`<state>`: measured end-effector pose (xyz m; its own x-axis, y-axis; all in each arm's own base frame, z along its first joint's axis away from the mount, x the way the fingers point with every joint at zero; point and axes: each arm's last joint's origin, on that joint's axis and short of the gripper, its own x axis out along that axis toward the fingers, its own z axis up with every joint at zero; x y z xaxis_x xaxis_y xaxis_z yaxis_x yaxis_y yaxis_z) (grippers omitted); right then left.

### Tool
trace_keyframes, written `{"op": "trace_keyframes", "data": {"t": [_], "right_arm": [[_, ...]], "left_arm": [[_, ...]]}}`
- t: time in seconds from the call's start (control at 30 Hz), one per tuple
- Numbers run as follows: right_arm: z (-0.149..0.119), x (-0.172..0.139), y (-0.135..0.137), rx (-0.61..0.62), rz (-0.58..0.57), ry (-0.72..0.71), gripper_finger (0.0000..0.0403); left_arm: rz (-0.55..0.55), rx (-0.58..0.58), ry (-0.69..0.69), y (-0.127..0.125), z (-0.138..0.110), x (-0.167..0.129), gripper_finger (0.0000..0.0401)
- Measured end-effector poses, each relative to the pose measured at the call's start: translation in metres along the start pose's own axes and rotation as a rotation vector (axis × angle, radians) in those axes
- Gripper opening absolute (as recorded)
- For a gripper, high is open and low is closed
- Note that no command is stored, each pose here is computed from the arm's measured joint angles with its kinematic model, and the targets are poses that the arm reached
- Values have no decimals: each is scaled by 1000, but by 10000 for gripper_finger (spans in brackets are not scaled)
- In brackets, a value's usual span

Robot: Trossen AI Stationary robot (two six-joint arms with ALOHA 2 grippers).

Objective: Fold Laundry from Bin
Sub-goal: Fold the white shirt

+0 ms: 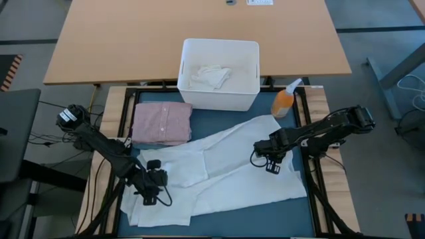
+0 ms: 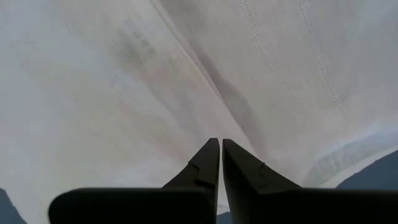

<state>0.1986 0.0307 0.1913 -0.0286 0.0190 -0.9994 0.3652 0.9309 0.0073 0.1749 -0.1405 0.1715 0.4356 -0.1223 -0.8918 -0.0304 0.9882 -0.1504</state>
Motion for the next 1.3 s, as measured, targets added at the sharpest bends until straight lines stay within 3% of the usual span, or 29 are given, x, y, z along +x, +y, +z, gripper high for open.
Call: {"op": "trace_keyframes", "data": {"t": [0.17, 0.4, 0.67, 0.9, 1.1, 1.3], "right_arm": [[0, 0, 0, 0, 0, 0, 47], [0, 0, 0, 0, 0, 0, 47], [-2, 0, -1, -26, -11, 22, 47], [-3, 0, -2, -27, -15, 30, 47], [-6, -2, -3, -24, -29, 65, 47], [-7, -13, 1, -45, -51, 41, 34]], "left_arm": [[-32, 16, 22, -1, 1, 2, 149], [9, 16, 91, 1, -1, 19, 116], [4, 35, 80, 0, 5, 15, 9], [5, 87, 96, -7, 15, 3, 0], [112, 104, 119, -6, 22, -14, 0], [137, 82, 44, -1, 25, -36, 0]]}}
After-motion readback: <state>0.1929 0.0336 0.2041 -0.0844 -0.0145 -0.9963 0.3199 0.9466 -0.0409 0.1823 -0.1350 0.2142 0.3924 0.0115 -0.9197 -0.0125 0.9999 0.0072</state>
